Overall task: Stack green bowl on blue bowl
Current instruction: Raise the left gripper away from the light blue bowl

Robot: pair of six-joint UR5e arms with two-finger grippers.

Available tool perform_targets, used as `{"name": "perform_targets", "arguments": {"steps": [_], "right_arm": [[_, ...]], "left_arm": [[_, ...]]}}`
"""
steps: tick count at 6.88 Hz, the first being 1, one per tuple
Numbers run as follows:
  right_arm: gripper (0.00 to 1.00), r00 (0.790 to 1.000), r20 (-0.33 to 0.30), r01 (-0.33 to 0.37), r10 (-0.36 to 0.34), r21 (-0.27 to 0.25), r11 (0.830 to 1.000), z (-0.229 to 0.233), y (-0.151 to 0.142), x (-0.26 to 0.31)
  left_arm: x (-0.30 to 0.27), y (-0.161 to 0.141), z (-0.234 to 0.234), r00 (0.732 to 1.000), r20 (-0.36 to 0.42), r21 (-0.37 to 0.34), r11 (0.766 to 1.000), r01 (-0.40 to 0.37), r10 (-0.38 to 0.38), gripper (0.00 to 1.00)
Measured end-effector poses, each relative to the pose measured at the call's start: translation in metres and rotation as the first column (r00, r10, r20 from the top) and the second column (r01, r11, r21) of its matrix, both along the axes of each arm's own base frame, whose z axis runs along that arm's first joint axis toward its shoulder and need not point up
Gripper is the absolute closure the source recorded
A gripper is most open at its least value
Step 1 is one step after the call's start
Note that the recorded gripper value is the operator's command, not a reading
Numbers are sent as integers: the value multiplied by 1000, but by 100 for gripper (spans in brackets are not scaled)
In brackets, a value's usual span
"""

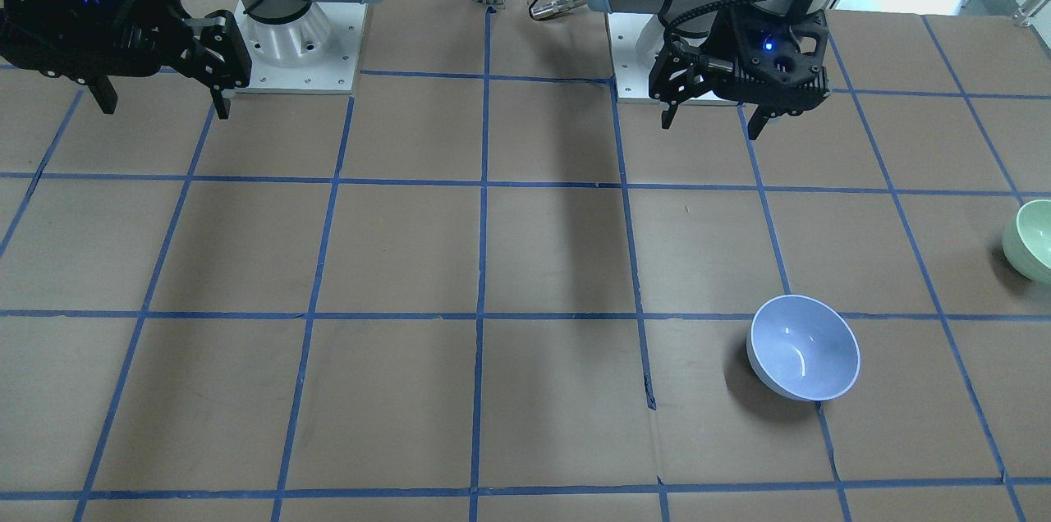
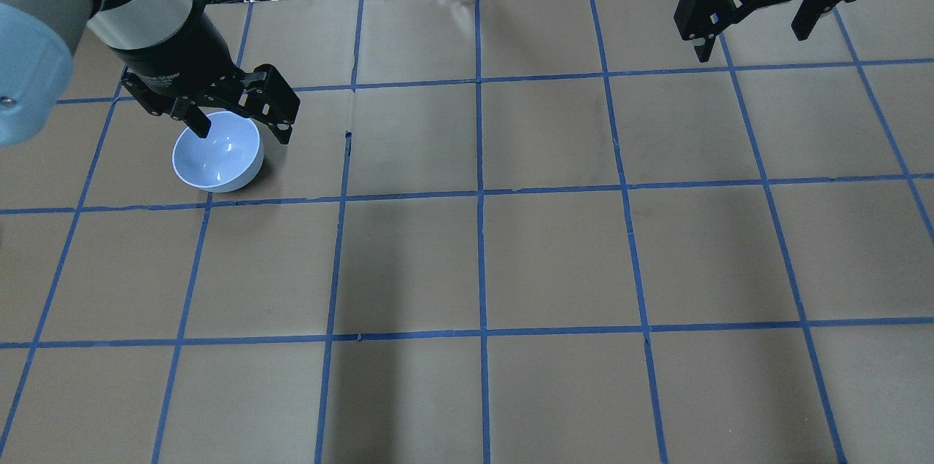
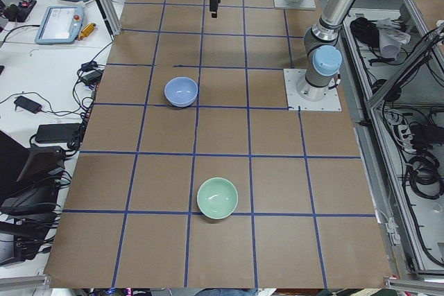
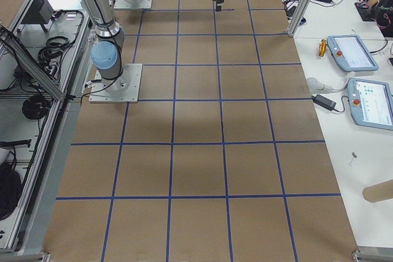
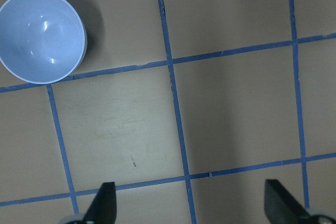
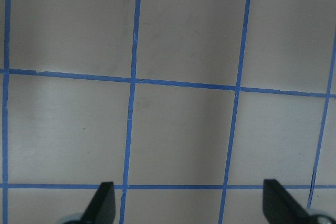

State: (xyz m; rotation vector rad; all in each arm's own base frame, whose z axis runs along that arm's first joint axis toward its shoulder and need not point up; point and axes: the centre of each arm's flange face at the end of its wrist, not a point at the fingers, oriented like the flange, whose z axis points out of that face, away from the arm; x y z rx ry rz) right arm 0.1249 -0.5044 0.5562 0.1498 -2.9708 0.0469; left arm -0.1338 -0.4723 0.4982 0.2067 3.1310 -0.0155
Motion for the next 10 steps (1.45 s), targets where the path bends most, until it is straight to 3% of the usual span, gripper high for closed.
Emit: {"name": "perform_targets", "arguments": {"steps": [10], "right_arm": [[0,1000,0,0,0,0,1000,0,0,0]], "left_arm": [[3,-7,14,999,4,-4,999,-40,40,0]]}}
